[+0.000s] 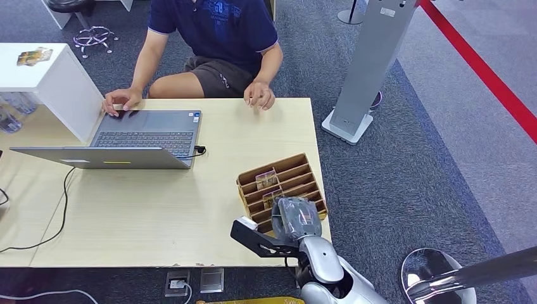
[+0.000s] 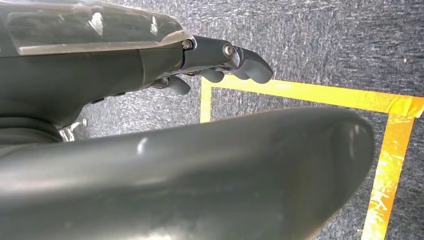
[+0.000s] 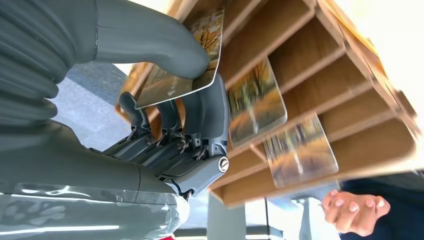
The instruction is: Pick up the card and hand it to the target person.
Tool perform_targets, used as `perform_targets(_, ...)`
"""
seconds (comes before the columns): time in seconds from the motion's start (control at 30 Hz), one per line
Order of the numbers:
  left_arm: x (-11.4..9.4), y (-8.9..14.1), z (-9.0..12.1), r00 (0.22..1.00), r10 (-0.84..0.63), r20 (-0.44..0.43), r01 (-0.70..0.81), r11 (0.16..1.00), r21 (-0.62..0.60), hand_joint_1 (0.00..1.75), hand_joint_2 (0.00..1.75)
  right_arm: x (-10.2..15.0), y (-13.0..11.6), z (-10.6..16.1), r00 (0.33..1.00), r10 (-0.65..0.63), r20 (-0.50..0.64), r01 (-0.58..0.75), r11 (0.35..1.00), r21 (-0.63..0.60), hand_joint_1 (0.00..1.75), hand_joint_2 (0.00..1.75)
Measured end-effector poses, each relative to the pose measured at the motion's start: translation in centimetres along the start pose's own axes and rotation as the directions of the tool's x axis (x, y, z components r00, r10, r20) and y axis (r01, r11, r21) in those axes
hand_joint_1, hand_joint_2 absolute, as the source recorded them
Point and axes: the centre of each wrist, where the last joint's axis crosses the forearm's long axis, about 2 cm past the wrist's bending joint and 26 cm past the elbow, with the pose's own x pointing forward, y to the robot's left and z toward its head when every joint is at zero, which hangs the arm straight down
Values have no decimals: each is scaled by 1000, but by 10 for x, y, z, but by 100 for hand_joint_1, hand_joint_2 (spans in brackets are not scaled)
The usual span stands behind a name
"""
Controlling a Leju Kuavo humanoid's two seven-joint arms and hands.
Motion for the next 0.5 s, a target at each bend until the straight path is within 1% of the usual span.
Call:
perform_targets(0.1,0,0,0,1000,2,0,-2,1000,1,0,0,7,-14,-1,999,-18,48,21,998,-61,141,175)
perform_targets(0.27,0,0,0,1000,4,3,-4,1000,0,0,0,22,-47,-7,990,-10,140,36,983,-180,141,175)
perform_targets(0.37,0,0,0,1000,4,8,-4,1000,0,0,0,31,-67,-11,983,0,184,43,973,-228,141,175)
perform_targets(0.5,0,0,0,1000,0,10,0,1000,-1,0,0,41,-86,-15,969,17,247,55,958,-280,141,175)
